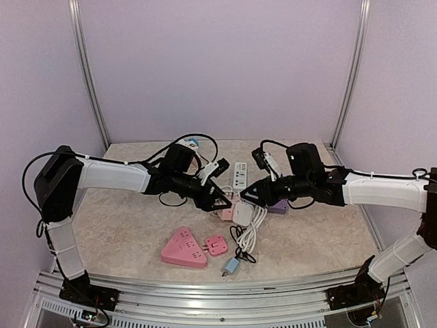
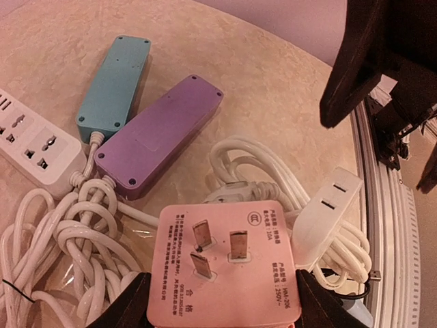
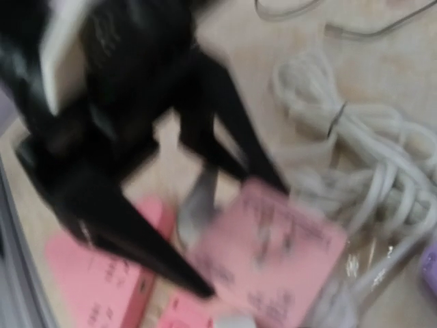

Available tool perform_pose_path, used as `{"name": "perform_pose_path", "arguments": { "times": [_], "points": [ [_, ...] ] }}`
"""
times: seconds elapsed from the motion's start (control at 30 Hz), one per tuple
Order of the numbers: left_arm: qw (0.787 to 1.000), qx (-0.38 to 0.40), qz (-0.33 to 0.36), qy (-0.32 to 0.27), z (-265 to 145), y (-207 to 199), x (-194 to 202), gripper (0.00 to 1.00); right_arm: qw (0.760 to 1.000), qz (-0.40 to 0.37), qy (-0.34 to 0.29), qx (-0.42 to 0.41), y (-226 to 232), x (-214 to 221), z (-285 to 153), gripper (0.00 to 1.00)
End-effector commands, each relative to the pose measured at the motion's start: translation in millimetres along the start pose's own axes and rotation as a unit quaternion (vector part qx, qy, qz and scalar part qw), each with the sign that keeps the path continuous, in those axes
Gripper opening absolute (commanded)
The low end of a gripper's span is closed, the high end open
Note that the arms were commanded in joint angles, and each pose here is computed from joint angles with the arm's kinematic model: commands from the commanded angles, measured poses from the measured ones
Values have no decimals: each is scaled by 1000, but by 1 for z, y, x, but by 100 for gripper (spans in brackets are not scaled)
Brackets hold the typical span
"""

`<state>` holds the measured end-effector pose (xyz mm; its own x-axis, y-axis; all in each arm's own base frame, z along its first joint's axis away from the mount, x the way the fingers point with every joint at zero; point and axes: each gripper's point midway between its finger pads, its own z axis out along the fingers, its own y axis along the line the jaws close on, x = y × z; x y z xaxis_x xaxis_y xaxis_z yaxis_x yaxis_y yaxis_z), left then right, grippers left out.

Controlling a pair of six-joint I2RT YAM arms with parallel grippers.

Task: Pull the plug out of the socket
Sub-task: Remove the plug from the socket.

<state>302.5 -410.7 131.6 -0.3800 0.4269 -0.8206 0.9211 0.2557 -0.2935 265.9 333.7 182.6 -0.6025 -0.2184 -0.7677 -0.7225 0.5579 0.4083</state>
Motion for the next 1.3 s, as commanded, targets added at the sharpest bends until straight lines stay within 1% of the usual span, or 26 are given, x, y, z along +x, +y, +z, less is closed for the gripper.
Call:
{"name": "perform_pose_path", "arguments": {
  "times": [0.0, 0.07, 0.1, 0.23, 0.27, 0.3, 0.43, 0.53, 0.6, 0.73, 0.93, 1.13, 1.27],
  "points": [
    [997, -51, -59, -17, -16, 9, -16, 33, 996, -1, -91, -15, 13, -42, -5, 54],
    [995, -62, -77, -24, -21, 14, -20, 33, 995, -2, -97, -10, 13, -44, -3, 58],
    [993, -64, -98, -16, -23, 16, -15, 33, 995, -2, -97, 0, 11, -44, -2, 62],
    [986, -58, -155, -26, -35, 25, -11, 34, 994, 13, -101, 51, -6, -37, -6, 73],
    [985, -56, -157, -40, -39, 27, -17, 34, 993, 19, -106, 55, -8, -35, -8, 75],
    [984, -56, -164, -47, -43, 29, -19, 34, 993, 22, -106, 55, -8, -33, -9, 77],
    [979, -47, -188, -60, -53, 31, -25, 34, 994, 46, -93, 42, -8, -21, -3, 78],
    [979, -45, -186, -67, -59, 29, -31, 34, 994, 61, -93, 17, -4, -13, 3, 76],
    [979, -48, -185, -67, -61, 30, -32, 34, 994, 66, -91, 5, -2, -14, 8, 72],
    [979, -45, -186, -68, -62, 29, -33, 34, 994, 66, -82, 9, -6, -15, 19, 65],
    [979, -47, -185, -71, -64, 30, -34, 34, 996, 64, -68, 11, -9, -16, 32, 59],
    [979, -50, -183, -72, -66, 31, -36, 34, 996, 68, -63, -16, -2, -17, 41, 52],
    [979, -52, -183, -74, -67, 31, -37, 34, 996, 68, -54, -28, 3, -15, 46, 49]
  ]
}}
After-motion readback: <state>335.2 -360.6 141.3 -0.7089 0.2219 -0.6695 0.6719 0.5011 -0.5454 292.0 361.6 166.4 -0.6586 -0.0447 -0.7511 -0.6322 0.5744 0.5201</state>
